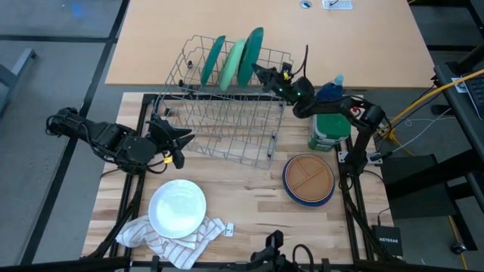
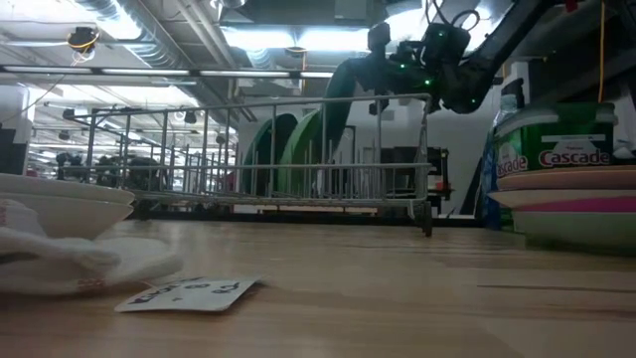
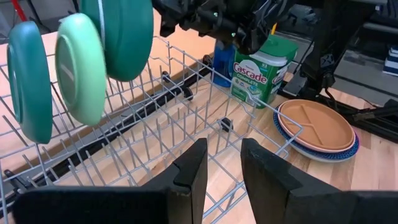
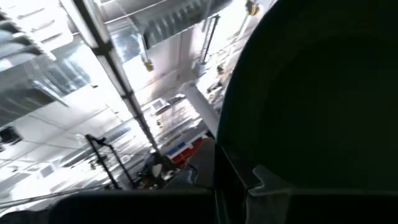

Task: Sort dishes
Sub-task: Put the dark green plate in the dish rack

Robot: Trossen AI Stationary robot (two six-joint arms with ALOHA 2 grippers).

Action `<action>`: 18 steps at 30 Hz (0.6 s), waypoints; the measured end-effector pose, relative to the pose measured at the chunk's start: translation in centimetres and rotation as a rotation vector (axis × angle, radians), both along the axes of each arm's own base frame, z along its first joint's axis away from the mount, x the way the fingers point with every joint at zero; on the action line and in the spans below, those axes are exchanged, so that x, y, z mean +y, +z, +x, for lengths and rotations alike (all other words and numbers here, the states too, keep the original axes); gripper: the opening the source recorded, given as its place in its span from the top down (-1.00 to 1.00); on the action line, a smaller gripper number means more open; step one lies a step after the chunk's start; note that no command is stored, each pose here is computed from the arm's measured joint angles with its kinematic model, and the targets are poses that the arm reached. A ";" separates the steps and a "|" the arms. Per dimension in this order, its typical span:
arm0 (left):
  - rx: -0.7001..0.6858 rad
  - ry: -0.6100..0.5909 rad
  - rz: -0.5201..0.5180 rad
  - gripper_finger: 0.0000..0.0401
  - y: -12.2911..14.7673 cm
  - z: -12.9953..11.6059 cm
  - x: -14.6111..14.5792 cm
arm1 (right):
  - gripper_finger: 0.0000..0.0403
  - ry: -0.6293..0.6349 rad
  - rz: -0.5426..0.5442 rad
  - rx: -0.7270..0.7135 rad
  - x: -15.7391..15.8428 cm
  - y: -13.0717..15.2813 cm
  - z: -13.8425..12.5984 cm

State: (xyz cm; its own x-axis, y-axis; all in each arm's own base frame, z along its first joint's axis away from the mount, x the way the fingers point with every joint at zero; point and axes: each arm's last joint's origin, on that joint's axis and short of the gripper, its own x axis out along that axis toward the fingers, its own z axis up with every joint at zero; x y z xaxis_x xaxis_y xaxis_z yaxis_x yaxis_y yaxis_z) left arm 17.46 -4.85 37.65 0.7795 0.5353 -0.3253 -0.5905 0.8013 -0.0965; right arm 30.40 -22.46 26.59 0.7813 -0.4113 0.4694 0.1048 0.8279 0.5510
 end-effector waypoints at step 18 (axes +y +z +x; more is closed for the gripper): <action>0.005 -0.003 0.008 0.56 0.0 0.0 0.0 | 0.97 -0.016 0.045 0.038 -0.7 -2.8 0.9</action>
